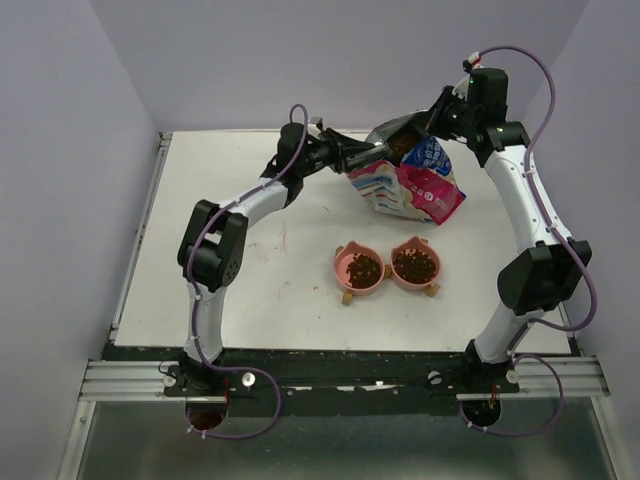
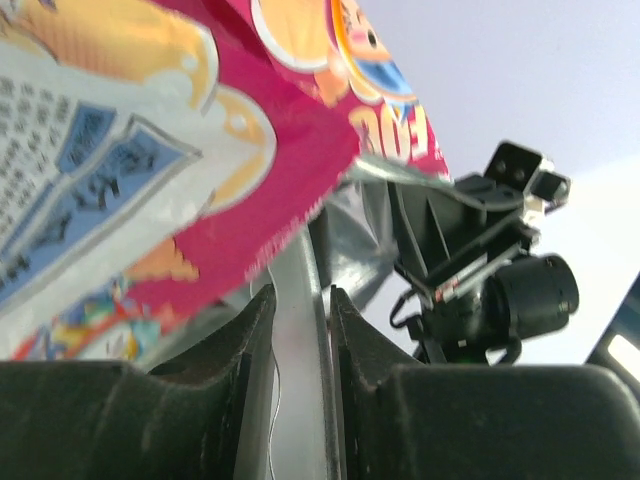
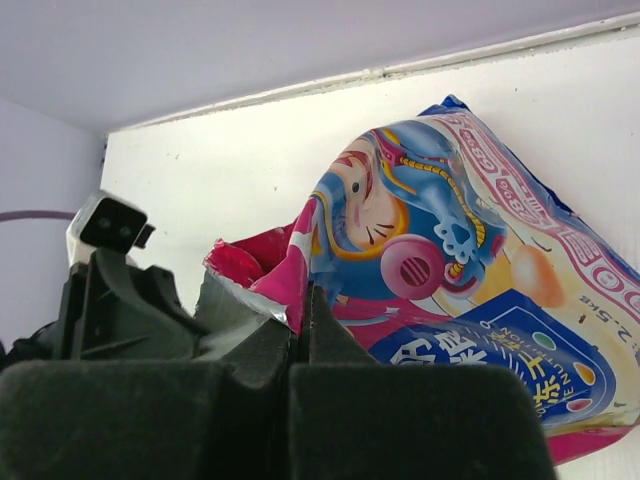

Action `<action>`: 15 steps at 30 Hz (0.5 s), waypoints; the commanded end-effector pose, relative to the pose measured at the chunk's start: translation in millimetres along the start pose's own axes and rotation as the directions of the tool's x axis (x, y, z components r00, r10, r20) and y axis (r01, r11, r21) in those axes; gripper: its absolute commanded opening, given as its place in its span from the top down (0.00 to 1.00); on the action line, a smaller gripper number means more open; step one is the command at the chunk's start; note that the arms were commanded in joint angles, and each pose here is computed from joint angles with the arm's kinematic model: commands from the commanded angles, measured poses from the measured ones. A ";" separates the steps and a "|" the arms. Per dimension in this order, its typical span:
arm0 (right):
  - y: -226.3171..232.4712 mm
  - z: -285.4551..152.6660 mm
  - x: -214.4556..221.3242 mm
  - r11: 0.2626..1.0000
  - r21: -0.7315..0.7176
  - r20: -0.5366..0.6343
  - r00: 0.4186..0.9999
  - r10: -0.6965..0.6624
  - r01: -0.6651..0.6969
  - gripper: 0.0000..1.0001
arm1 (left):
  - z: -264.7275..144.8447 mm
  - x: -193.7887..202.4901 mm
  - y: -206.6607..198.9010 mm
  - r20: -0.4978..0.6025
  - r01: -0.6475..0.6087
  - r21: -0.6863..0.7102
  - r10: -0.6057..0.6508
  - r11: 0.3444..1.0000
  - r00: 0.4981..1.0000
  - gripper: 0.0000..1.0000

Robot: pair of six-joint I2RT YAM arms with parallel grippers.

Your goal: Serve the pet food

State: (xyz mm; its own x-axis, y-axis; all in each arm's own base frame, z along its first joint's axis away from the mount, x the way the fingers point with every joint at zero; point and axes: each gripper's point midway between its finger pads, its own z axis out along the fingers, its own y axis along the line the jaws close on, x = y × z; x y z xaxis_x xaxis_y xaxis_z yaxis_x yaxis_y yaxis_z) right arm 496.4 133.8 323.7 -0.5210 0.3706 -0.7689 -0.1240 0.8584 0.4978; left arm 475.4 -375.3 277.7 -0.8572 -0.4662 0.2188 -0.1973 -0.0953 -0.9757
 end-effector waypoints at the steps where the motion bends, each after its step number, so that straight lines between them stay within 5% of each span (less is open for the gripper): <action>1: 43.9 -24.9 -59.1 0.989 -0.128 0.174 0.984 -0.047 0.070 1.00 | -37.5 35.4 -63.7 -0.071 -0.056 0.172 0.069 0.984 0.995 1.00; 9: 35.6 -26.8 -62.6 0.992 -0.101 0.182 0.982 -0.052 0.071 1.00 | -63.0 29.5 -57.1 -0.039 -0.002 0.141 0.007 0.990 0.999 1.00; 15: 39.2 -29.5 -66.0 0.991 -0.110 0.186 0.981 -0.051 0.073 1.00 | -66.4 24.2 -22.3 0.069 0.134 -0.116 -0.127 0.984 0.990 1.00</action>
State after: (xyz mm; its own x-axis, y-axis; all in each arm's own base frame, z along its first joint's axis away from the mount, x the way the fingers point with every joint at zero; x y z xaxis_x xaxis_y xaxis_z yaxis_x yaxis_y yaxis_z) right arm 497.7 128.6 324.3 -0.5234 0.3545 -0.7749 -0.1219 0.8689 0.4798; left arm 433.1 -331.0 301.2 -0.8382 -0.4619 0.2900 -0.2615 -0.1263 -0.9569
